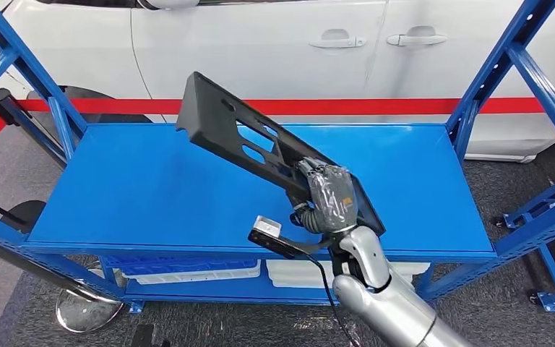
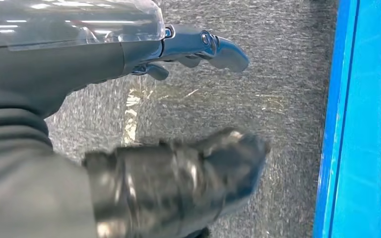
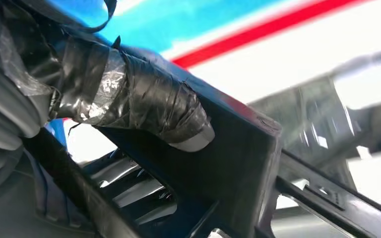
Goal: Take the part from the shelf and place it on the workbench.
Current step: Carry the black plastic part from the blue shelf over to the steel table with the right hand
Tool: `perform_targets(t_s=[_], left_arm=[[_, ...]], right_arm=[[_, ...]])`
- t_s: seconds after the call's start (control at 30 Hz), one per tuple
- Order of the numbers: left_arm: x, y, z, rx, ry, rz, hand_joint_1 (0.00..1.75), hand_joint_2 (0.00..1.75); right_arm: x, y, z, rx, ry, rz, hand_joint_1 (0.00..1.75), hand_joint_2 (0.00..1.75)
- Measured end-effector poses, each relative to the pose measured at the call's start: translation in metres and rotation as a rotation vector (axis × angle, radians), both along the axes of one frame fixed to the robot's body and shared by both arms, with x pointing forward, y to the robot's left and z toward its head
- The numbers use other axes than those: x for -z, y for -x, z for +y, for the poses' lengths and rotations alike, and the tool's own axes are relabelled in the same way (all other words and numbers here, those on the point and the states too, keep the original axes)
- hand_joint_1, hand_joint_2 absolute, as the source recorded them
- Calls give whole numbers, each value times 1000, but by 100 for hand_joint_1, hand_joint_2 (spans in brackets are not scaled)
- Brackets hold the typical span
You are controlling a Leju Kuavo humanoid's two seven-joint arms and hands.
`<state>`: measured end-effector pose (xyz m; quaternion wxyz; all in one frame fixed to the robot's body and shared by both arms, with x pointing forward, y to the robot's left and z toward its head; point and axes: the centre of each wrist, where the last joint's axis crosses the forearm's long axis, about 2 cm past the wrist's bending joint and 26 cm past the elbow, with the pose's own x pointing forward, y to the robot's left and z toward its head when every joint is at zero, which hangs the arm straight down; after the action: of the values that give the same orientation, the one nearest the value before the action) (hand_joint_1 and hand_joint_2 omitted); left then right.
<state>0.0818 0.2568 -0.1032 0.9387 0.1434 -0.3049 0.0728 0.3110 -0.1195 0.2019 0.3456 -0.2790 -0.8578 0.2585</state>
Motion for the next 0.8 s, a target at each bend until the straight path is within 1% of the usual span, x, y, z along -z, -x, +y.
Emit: perform_targets(t_s=[0.13, 0.27, 0.33, 0.4, 0.5, 0.6, 0.7, 0.8], left_arm=[[0, -2, 3, -1, -24, 0, 0, 175], [-1, -3, 3, 1, -31, 27, 0, 175], [-1, -4, 3, 0, -32, 43, 0, 175], [-1, -6, 3, -6, -30, 49, 0, 175], [-1, -7, 2, -12, -11, 52, 0, 175], [-1, -5, 2, -4, 21, 67, 0, 175], [0, 0, 2, -1, 47, 89, 0, 175], [1, 5, 1, 8, 59, 105, 0, 175]], right_arm=[[-24, 21, -23, 19, -74, -132, 175, 175], [-41, 39, -39, 40, -98, -256, 175, 175], [-51, 48, -45, 15, -121, -327, 175, 175], [-58, 55, -49, -41, -166, -373, 175, 175], [-62, 62, -50, -136, -259, -386, 175, 175], [-66, 69, -49, -198, -352, -378, 175, 175], [-64, 79, -49, -211, -400, -353, 175, 175], [-66, 84, -51, -195, -401, -344, 175, 175]])
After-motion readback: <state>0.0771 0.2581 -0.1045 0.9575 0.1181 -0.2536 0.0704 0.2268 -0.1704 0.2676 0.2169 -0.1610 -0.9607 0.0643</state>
